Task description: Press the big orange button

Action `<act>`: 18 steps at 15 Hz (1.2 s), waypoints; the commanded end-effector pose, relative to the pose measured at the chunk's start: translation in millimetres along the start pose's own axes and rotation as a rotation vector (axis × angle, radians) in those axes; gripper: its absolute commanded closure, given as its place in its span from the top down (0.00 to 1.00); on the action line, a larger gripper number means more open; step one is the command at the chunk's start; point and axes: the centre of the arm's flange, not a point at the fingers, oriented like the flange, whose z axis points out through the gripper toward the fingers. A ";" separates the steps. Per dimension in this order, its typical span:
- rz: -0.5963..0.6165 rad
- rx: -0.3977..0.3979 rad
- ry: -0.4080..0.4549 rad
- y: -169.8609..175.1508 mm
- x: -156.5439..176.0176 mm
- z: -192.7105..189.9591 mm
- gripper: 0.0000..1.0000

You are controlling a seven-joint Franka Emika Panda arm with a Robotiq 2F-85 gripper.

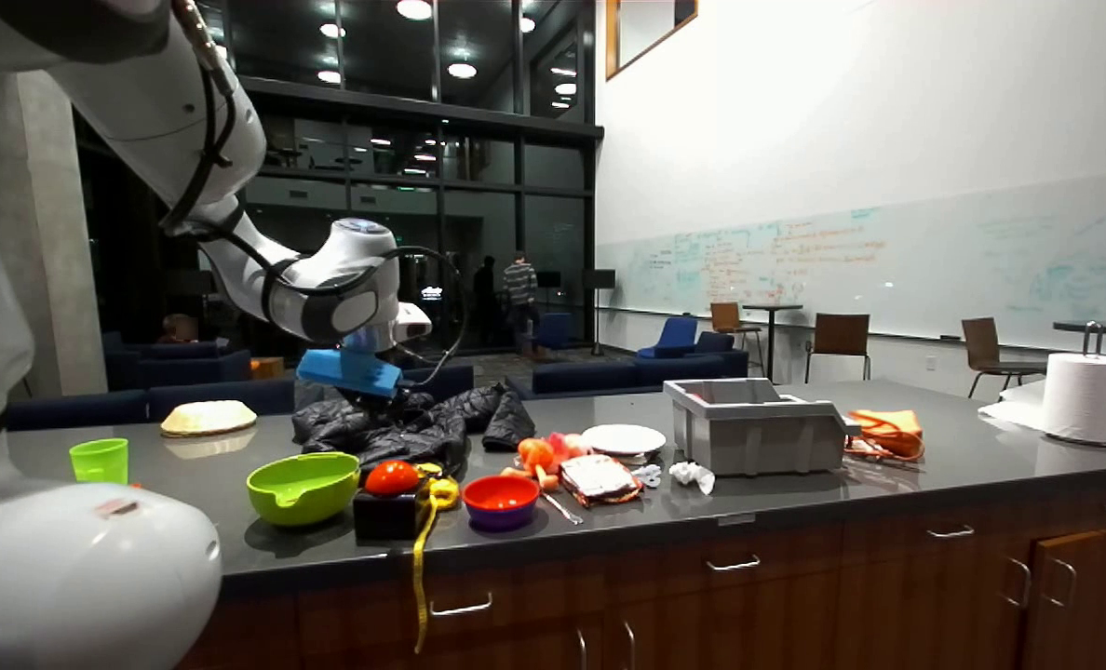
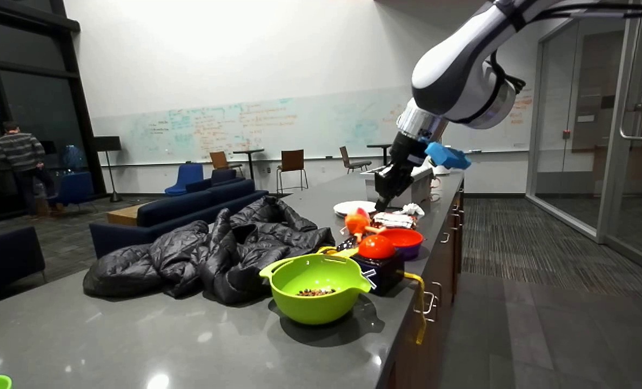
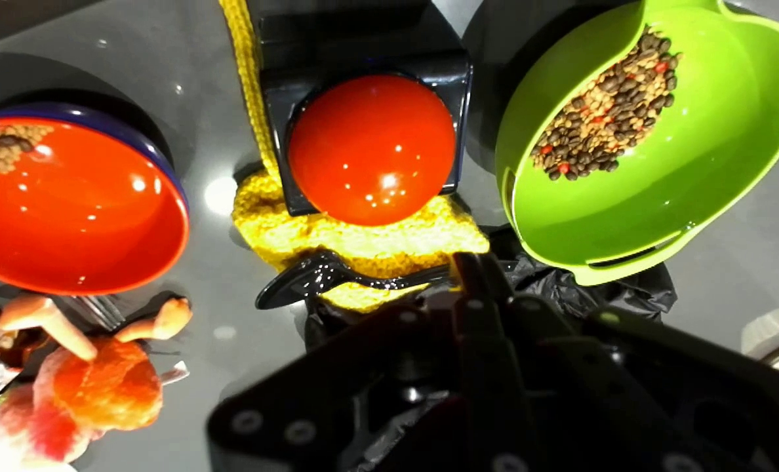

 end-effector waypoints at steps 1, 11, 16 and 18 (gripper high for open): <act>0.012 0.042 0.011 4.9 -6.4 16.4 0.00; 0.051 0.074 -0.021 13.7 -17.4 39.9 0.00; 0.069 0.075 -0.031 16.5 -21.1 51.3 0.00; 0.074 0.070 -0.027 18.3 -20.5 55.3 0.00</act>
